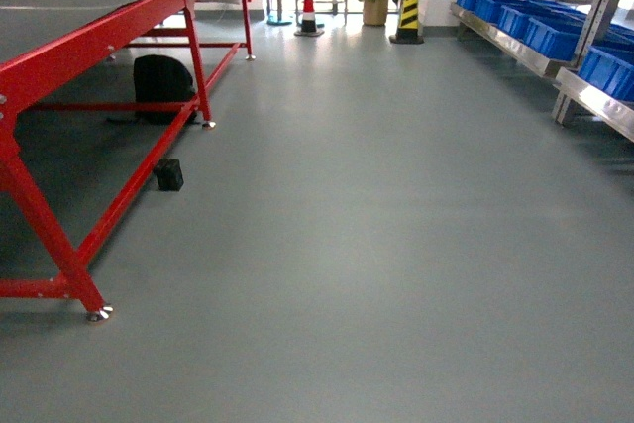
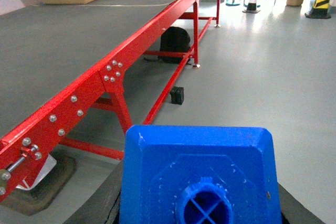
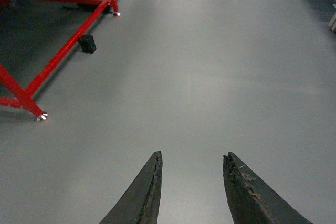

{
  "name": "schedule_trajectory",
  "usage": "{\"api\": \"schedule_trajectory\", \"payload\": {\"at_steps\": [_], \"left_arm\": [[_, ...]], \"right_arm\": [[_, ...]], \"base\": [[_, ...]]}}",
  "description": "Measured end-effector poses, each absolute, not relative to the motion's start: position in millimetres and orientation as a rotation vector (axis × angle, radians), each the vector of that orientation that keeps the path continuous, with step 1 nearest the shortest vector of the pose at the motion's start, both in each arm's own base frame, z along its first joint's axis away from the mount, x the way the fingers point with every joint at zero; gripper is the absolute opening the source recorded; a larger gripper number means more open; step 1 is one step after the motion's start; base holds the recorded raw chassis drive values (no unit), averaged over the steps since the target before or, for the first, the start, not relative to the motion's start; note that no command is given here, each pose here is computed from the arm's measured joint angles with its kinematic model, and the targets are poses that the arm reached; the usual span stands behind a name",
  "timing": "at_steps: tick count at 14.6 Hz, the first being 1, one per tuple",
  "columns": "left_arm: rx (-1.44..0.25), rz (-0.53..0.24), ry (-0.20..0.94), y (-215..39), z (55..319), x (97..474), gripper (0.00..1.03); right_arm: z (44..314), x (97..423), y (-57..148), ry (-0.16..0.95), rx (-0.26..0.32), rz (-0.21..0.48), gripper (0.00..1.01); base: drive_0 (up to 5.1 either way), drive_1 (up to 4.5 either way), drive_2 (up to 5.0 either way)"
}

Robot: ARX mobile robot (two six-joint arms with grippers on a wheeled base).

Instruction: Sort blue parts and orange caps into right shelf containers

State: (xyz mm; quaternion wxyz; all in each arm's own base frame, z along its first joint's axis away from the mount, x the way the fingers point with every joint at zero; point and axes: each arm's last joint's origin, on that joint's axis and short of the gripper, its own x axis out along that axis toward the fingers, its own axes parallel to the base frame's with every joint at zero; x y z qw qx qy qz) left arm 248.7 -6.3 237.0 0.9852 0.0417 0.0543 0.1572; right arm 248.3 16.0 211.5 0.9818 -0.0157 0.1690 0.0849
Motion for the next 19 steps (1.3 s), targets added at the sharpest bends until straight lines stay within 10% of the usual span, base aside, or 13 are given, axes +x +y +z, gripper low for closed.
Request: {"api": "schedule_trajectory", "payload": {"at_steps": [9, 19], "left_arm": [[0.085, 0.300, 0.112, -8.6, 236.7, 248.8, 0.44], [0.084, 0.317, 0.110, -6.0, 237.5, 248.5, 0.44]], "right_arm": [[211.3, 248.4, 14.2, 0.343, -0.032, 0.158, 0.34], [211.8, 247.8, 14.7, 0.341, -0.031, 0.166, 0.34]], "base": [[2.8, -1.38, -1.4], [0.0, 4.07, -4.0]]}}
